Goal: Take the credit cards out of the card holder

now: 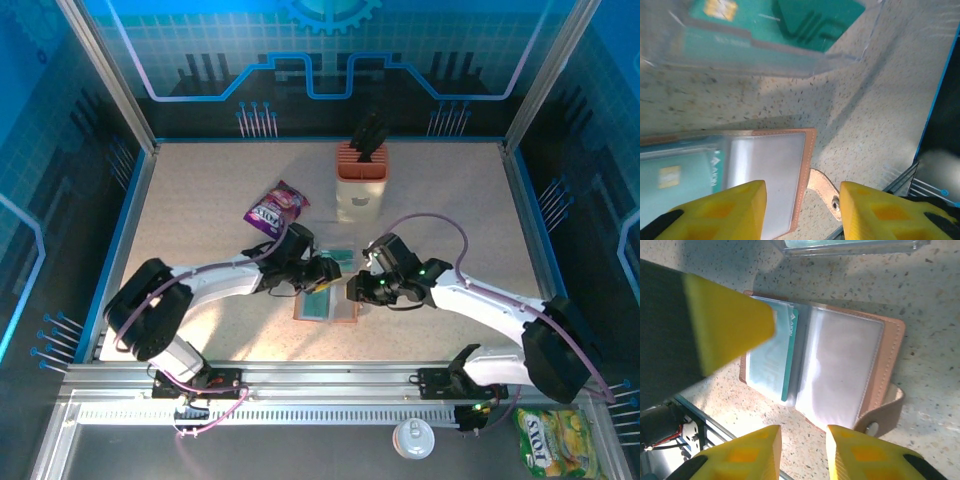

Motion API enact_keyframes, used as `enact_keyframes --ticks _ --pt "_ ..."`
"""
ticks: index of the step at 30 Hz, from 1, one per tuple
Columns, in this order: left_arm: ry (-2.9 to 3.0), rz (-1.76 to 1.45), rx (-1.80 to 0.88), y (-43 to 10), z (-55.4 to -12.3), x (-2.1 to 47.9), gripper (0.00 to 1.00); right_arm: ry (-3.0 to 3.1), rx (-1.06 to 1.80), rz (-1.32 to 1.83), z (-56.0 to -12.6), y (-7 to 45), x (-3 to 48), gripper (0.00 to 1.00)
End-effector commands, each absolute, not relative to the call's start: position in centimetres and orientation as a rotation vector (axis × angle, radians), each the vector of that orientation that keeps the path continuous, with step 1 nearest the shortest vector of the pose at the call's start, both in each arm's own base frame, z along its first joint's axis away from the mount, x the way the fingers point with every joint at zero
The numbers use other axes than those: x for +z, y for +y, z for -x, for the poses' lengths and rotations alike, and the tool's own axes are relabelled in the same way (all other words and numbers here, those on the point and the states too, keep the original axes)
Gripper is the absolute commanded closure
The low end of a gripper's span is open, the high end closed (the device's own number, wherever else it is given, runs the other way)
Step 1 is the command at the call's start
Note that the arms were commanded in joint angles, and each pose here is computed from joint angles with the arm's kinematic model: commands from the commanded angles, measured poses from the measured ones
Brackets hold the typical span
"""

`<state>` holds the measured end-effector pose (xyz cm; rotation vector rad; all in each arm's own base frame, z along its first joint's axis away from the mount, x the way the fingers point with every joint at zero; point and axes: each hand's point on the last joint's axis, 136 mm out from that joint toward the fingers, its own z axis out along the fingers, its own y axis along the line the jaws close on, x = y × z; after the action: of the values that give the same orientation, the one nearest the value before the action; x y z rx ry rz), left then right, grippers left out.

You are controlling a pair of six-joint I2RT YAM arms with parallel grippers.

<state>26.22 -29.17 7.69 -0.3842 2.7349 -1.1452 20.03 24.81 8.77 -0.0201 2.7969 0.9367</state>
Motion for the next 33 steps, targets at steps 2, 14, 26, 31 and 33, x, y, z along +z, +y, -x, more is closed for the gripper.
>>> enact_keyframes --ticks 2,14,26,31,33 --pt "2.764 0.392 -1.058 -25.8 -25.0 7.2 0.58 2.798 0.971 0.062 -20.1 26.6 9.5 0.69" --pt "2.769 0.535 -0.968 -20.4 -22.7 4.7 0.60 2.851 0.982 0.168 -19.5 30.0 8.3 0.68" --pt "2.798 0.568 -1.093 -21.7 -21.8 3.1 0.60 2.879 0.976 0.187 -19.0 30.8 7.2 0.68" --pt "2.814 0.543 -1.125 -22.4 -21.4 2.9 0.59 2.879 0.975 0.182 -19.1 30.8 7.1 0.68" --pt "2.821 0.545 -1.117 -22.4 -21.2 2.8 0.59 2.878 0.972 0.183 -19.1 30.8 7.0 0.67"
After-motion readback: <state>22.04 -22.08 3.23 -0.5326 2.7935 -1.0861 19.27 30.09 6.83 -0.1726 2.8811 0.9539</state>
